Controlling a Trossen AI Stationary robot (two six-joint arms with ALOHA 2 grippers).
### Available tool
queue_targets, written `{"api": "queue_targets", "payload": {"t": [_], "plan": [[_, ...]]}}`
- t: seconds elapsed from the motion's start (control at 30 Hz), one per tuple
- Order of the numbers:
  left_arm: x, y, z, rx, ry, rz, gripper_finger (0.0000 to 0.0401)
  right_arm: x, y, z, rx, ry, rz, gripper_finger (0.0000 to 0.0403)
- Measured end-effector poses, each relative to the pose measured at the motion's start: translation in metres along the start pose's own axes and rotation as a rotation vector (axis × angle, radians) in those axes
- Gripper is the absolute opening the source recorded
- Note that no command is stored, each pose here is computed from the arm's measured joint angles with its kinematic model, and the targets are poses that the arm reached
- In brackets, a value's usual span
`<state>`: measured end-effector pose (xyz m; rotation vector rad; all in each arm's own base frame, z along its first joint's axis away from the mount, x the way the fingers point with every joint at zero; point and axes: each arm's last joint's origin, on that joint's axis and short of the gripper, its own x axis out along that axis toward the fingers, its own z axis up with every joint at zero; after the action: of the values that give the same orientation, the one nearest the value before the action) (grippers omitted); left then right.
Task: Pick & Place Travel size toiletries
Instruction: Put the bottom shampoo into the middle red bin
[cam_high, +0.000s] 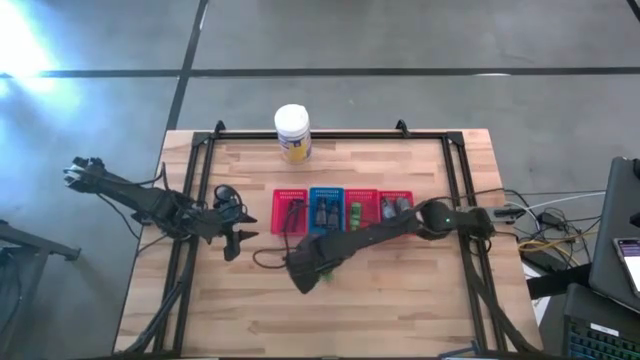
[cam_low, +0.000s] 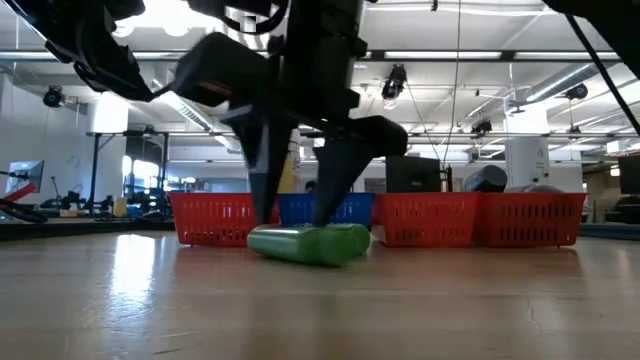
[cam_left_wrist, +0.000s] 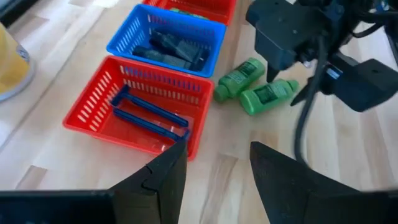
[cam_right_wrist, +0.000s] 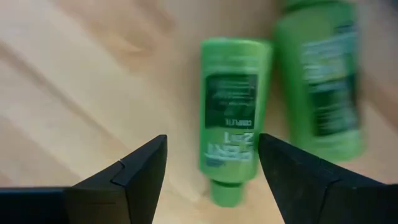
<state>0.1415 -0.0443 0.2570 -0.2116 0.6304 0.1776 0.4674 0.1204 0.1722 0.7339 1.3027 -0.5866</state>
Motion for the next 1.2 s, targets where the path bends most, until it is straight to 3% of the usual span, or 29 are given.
{"api": "queue_targets", "payload": {"t": [0.3,0.5,0.73,0.9,1.07,1.2], "plan": [[0.0,0.0,-0.001,-0.009,0.015,-0.014,0.0181,0.019,0.006,0.002,-0.024,0.021,-0.037,0.0252],[0.0,0.0,-0.001,-0.009,0.016,-0.014,0.0181,0.028,0.0,-0.001,0.04,0.036,-0.073,0.0259],[0.0,0.0,-0.001,-0.009,0.014,-0.011,0.0181,0.023,0.002,-0.006,0.017,0.027,-0.067,0.0168],[0.0,0.0,-0.001,-0.009,0.012,-0.007,0.0181,-0.006,0.005,-0.013,0.033,-0.048,-0.046,0.012],[0.0,0.0,-0.001,-0.009,0.011,-0.006,0.0181,-0.054,-0.007,-0.017,0.149,-0.166,-0.097,0.0134],[0.0,0.0,-0.001,-0.006,0.005,0.002,0.0181,-0.085,-0.033,-0.004,0.272,-0.202,-0.178,0.0141]]}}
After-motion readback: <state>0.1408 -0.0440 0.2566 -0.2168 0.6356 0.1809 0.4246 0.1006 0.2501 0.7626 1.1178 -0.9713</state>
